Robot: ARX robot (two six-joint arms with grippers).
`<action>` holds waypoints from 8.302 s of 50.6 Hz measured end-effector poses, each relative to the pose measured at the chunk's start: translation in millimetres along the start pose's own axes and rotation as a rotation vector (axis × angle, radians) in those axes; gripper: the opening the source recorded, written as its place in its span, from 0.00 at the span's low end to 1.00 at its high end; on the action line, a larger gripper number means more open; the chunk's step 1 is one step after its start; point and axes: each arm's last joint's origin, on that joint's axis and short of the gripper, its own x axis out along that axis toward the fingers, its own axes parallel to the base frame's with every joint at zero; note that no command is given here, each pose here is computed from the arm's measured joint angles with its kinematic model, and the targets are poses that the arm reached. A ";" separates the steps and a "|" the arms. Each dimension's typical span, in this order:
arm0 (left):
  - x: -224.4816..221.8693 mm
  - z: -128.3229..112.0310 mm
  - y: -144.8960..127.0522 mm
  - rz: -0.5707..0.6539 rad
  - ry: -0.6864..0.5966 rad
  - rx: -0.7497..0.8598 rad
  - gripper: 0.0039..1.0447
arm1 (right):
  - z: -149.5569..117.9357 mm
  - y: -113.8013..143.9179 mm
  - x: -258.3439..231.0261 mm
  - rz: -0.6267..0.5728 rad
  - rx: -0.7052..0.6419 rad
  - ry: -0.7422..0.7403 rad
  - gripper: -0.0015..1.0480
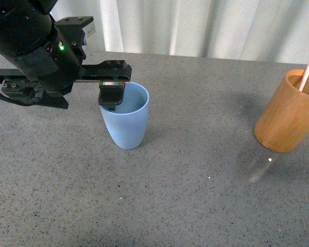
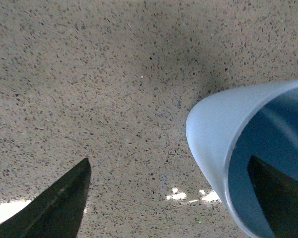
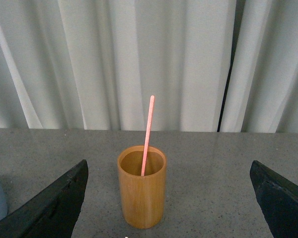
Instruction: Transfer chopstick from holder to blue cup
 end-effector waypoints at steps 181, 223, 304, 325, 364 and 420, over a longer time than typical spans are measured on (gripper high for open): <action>-147.3 -214.8 80.0 0.125 -1.127 0.000 0.03 | 0.0 0.0 0.0 0.000 0.000 0.000 0.90; -151.6 -231.5 78.5 0.124 -1.120 0.000 0.34 | 0.0 0.0 0.0 0.000 0.000 0.000 0.90; -151.7 -231.6 78.5 0.126 -1.120 0.002 0.94 | -32.5 -16.4 200.8 -0.010 0.043 0.239 0.90; -151.7 -231.6 78.5 0.126 -1.120 0.002 0.94 | -42.6 4.1 226.6 0.030 0.059 0.265 0.90; -151.7 -231.6 78.5 0.126 -1.120 0.002 0.94 | -45.7 10.3 251.1 0.067 0.044 0.256 0.90; -151.7 -231.6 78.5 0.126 -1.120 0.002 0.94 | -32.3 17.7 235.0 0.087 0.022 0.190 0.03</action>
